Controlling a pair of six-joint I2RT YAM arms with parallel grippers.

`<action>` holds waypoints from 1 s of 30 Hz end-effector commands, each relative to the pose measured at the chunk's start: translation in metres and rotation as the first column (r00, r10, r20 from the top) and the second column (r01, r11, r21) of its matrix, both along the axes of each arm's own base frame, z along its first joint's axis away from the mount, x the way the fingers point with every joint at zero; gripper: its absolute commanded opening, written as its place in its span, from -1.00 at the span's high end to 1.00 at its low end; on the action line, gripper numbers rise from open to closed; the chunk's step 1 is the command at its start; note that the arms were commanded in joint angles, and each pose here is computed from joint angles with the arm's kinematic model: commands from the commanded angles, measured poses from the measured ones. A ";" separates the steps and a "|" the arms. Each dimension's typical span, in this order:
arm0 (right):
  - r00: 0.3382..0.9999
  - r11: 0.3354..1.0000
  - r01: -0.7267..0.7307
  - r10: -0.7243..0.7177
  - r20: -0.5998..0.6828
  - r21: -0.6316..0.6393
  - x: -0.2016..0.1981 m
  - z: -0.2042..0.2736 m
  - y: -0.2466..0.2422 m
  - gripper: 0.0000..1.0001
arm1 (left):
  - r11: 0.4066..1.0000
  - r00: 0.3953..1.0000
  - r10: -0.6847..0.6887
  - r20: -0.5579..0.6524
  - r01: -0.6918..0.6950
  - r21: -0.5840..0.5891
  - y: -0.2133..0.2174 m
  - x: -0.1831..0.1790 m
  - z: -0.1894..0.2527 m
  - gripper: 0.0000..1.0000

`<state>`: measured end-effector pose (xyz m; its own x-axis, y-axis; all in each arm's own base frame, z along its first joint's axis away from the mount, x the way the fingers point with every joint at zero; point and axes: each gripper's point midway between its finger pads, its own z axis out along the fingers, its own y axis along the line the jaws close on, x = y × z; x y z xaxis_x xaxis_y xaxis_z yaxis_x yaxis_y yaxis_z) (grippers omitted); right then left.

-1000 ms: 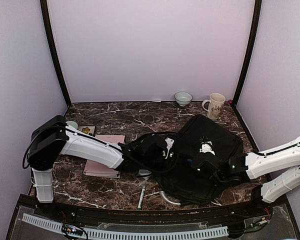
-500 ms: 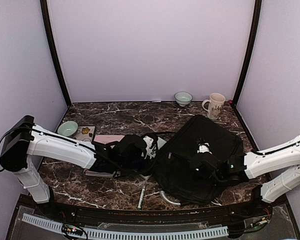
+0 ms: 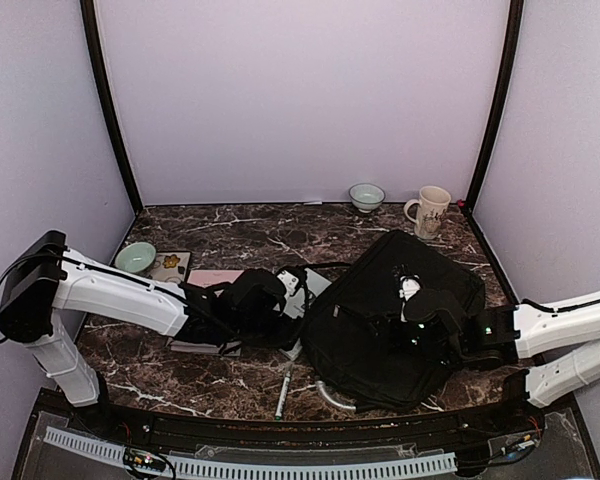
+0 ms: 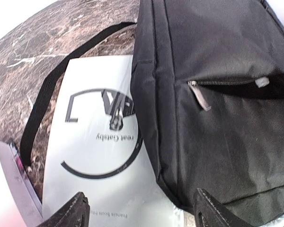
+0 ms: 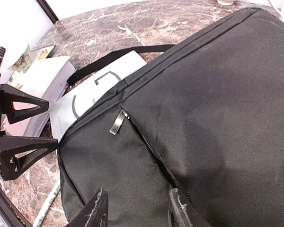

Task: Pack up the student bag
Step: Pick up the pen at the corner of the board.

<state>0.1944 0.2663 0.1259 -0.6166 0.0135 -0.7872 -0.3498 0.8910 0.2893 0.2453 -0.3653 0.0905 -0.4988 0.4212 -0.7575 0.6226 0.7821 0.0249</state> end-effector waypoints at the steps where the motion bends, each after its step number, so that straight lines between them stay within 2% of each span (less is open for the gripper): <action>1: 0.998 0.999 0.037 -0.038 0.040 0.029 0.004 0.010 -0.006 0.11 | 0.989 0.996 -0.088 0.012 0.089 -0.116 -0.024 0.013 0.030 -0.53; 9: 0.991 0.995 0.099 -0.102 0.089 0.034 0.014 0.016 -0.012 0.12 | 0.938 0.959 -0.252 -0.128 0.210 -0.275 -0.043 0.035 0.031 -0.45; 14: 0.989 0.994 0.113 -0.113 0.097 0.003 0.019 0.014 -0.011 0.13 | 0.931 0.942 -0.287 -0.176 0.232 -0.281 -0.047 0.041 0.022 -0.39; 18: 0.993 0.996 0.086 -0.083 0.087 -0.022 0.018 0.014 -0.005 0.12 | 0.939 0.950 -0.241 -0.196 0.177 -0.296 -0.032 0.029 0.024 -0.29; 21: 0.992 0.992 0.097 -0.090 0.084 -0.085 0.019 0.010 -0.010 0.09 | 0.979 0.977 -0.115 -0.182 0.080 -0.188 -0.004 0.014 0.016 -0.32; 24: 0.988 0.979 0.134 -0.121 0.093 -0.154 0.020 0.007 -0.024 -0.37 | 0.994 0.987 -0.006 -0.159 -0.011 -0.107 0.020 0.001 0.012 -0.41; 26: 0.984 0.971 0.164 -0.147 0.104 -0.174 0.021 0.008 -0.032 -0.59 | 0.995 0.986 0.030 -0.163 -0.045 -0.085 0.028 -0.010 0.014 -0.43; 30: 0.980 0.971 0.179 -0.163 0.110 -0.157 0.020 0.009 -0.040 -0.72 | 0.999 0.988 0.039 -0.152 -0.040 0.001 0.034 -0.043 0.013 -0.47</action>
